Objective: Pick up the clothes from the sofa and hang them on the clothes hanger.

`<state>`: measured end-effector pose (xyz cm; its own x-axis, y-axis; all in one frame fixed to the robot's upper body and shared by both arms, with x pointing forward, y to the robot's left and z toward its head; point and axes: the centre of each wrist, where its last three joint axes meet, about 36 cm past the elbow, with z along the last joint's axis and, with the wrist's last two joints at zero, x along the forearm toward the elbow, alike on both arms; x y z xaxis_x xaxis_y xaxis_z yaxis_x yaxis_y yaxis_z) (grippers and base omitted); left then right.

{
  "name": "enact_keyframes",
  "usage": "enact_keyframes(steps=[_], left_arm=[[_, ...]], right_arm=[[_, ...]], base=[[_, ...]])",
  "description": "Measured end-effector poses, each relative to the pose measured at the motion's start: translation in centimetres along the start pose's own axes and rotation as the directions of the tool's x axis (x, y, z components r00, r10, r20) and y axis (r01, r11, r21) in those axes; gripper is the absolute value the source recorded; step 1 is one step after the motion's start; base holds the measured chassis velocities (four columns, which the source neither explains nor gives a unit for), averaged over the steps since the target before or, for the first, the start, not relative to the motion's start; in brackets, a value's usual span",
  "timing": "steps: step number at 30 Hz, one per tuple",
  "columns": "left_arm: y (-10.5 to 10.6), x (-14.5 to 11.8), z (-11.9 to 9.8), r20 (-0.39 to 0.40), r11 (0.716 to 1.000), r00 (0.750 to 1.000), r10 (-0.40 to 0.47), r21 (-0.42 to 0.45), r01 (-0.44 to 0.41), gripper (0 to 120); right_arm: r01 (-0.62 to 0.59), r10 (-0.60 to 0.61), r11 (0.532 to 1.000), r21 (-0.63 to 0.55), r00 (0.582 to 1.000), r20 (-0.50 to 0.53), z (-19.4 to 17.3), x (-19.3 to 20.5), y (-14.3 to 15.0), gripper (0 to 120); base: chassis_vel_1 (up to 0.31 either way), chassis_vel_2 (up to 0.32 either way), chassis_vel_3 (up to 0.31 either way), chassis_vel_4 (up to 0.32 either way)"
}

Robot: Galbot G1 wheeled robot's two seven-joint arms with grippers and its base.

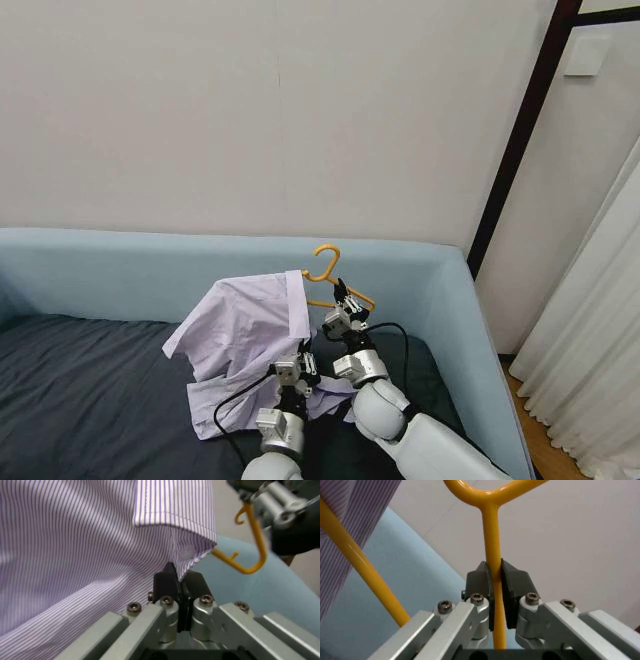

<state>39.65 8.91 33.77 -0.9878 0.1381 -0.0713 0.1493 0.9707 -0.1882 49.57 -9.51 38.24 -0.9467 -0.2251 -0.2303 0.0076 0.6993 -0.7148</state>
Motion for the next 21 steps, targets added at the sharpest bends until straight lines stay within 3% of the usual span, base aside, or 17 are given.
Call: enact_keyframes(steps=[6,9,14,15,18,19,21], left_arm=[[0.3,-0.3,0.6,0.018,1.000,1.000,-0.022,-0.015,0.022,0],[1.3,0.3,0.8,0.031,0.999,0.999,-0.025,-0.040,0.027,8],[6.0,3.0,0.2,0.068,0.987,0.997,-0.028,-0.157,0.039,32],[6.0,3.0,0.2,0.068,0.987,0.997,-0.028,-0.157,0.039,32],[9.7,4.6,-2.7,0.124,0.973,0.992,0.000,-0.229,0.029,45],[9.7,4.6,-2.7,0.124,0.973,0.992,0.000,-0.229,0.029,45],[11.9,4.8,-5.7,0.148,0.972,0.986,0.070,-0.232,-0.034,54]], right_arm=[[0.004,-0.004,1.000,-0.003,1.000,-0.005,0.1,0.3,-0.1,4],[0.003,-0.003,1.000,-0.005,1.000,-0.006,0.1,0.3,0.0,4],[-0.002,0.002,1.000,-0.004,1.000,-0.008,0.5,-0.3,0.2,4],[-0.002,0.002,1.000,-0.004,1.000,-0.008,0.5,-0.3,0.2,4],[-0.009,0.009,1.000,0.006,1.000,0.010,0.8,-0.8,0.3,4],[-0.009,0.009,1.000,0.006,1.000,0.010,0.8,-0.8,0.3,4],[-0.015,0.015,1.000,0.016,1.000,0.021,1.2,-1.0,0.3,4]], base=[[0.000,0.000,0.000,0.000],[0.000,0.000,0.000,0.000],[0.000,0.000,0.000,0.000],[0.000,0.000,0.000,0.000],[0.000,0.000,0.000,0.000],[0.000,0.000,0.000,0.000],[0.000,0.000,0.000,0.000]])
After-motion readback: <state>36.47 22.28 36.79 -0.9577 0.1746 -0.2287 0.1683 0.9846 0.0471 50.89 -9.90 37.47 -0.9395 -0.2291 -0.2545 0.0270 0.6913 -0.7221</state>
